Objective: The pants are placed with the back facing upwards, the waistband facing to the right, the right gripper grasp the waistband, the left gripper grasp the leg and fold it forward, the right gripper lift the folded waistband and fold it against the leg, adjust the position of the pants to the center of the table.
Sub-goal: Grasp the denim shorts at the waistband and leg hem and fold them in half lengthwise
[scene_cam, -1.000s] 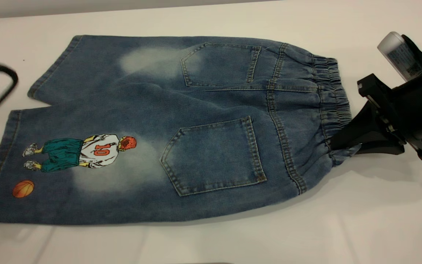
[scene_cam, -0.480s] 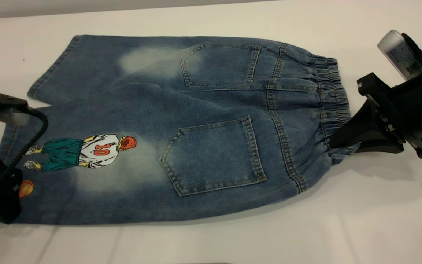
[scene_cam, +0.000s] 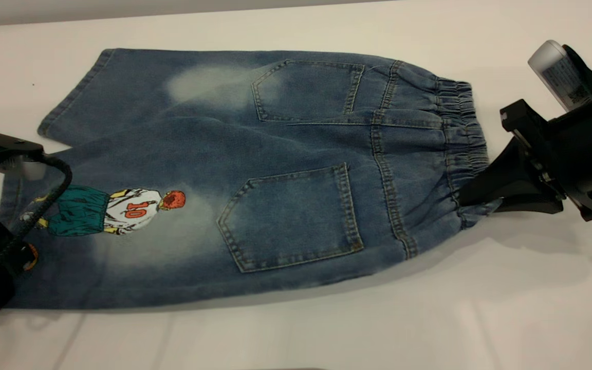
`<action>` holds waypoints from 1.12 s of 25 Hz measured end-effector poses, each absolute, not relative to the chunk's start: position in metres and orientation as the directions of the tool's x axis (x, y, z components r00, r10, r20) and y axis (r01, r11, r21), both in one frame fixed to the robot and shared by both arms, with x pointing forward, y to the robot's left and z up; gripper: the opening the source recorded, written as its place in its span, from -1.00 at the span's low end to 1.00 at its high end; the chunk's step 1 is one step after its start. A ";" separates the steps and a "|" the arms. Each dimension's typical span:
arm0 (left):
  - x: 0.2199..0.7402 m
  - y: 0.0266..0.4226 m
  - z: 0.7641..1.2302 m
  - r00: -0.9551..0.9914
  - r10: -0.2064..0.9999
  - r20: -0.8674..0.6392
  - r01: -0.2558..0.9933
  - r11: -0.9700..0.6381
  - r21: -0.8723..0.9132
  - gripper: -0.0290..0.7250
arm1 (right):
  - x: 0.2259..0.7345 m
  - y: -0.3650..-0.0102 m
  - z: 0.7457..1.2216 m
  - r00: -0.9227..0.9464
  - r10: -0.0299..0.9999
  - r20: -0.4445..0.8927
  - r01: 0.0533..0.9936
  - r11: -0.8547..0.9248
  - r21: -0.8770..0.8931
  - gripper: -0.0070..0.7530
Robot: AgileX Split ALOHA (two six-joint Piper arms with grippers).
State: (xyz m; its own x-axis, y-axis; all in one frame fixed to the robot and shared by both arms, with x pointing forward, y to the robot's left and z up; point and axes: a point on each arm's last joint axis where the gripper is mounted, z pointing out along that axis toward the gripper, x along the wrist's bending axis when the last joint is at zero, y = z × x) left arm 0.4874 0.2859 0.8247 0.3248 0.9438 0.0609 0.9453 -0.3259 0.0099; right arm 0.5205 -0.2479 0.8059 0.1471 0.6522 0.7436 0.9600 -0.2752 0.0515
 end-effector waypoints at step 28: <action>0.498 0.286 0.990 0.174 0.975 0.135 0.847 -0.218 0.485 -0.79 | 0.481 -0.241 0.885 0.249 0.563 0.788 0.944 -0.322 -0.069 -0.89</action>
